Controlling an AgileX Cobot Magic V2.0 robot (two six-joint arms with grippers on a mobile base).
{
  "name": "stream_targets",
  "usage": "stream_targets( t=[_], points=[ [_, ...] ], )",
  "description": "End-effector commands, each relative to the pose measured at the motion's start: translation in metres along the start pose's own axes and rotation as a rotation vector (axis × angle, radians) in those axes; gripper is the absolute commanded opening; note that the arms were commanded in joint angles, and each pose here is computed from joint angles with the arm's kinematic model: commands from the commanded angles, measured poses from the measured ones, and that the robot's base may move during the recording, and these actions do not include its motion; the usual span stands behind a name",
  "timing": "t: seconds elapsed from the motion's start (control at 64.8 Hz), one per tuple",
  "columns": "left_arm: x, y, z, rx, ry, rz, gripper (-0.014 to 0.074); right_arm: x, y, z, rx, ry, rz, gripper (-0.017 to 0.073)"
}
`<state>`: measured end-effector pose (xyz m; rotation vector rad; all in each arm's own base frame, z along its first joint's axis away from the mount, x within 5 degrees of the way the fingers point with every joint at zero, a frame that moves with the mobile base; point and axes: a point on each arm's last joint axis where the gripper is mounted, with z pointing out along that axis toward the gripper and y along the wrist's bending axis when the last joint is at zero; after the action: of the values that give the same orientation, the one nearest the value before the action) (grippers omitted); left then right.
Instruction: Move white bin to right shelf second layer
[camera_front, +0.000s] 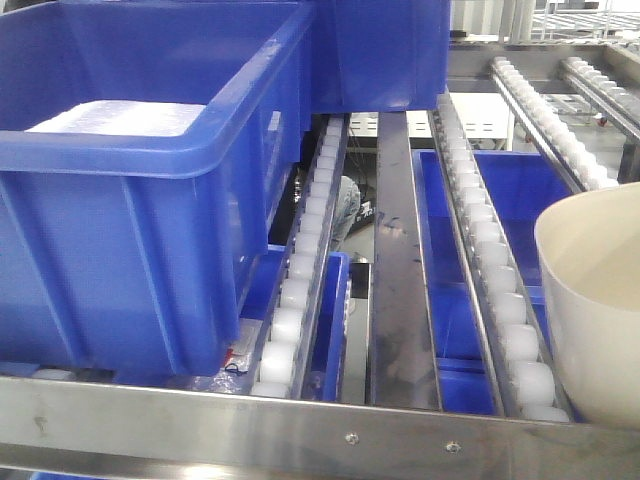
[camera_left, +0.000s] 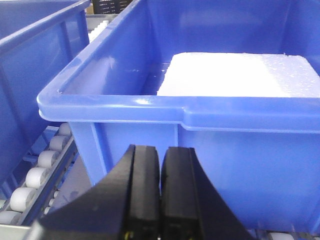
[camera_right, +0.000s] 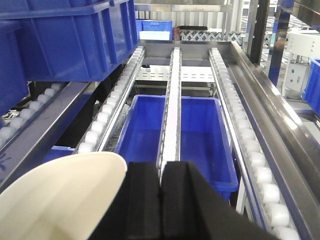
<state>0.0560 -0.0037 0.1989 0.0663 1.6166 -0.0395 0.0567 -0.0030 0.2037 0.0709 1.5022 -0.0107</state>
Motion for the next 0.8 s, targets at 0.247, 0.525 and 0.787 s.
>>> stream_targets(
  t=[0.247, 0.525, 0.787],
  points=[
    [0.004, 0.0, 0.001, 0.001, -0.065, -0.003, 0.0085, -0.005, 0.001, -0.002, -0.005, -0.023, -0.016, 0.0048],
    [0.004, 0.0, 0.001, 0.001, -0.065, -0.003, 0.0085, -0.005, 0.001, -0.002, -0.006, -0.018, -0.016, 0.0048],
    [0.004, 0.0, 0.001, 0.001, -0.065, -0.003, 0.0085, -0.005, 0.001, -0.002, -0.005, -0.021, -0.015, 0.0048]
  ],
)
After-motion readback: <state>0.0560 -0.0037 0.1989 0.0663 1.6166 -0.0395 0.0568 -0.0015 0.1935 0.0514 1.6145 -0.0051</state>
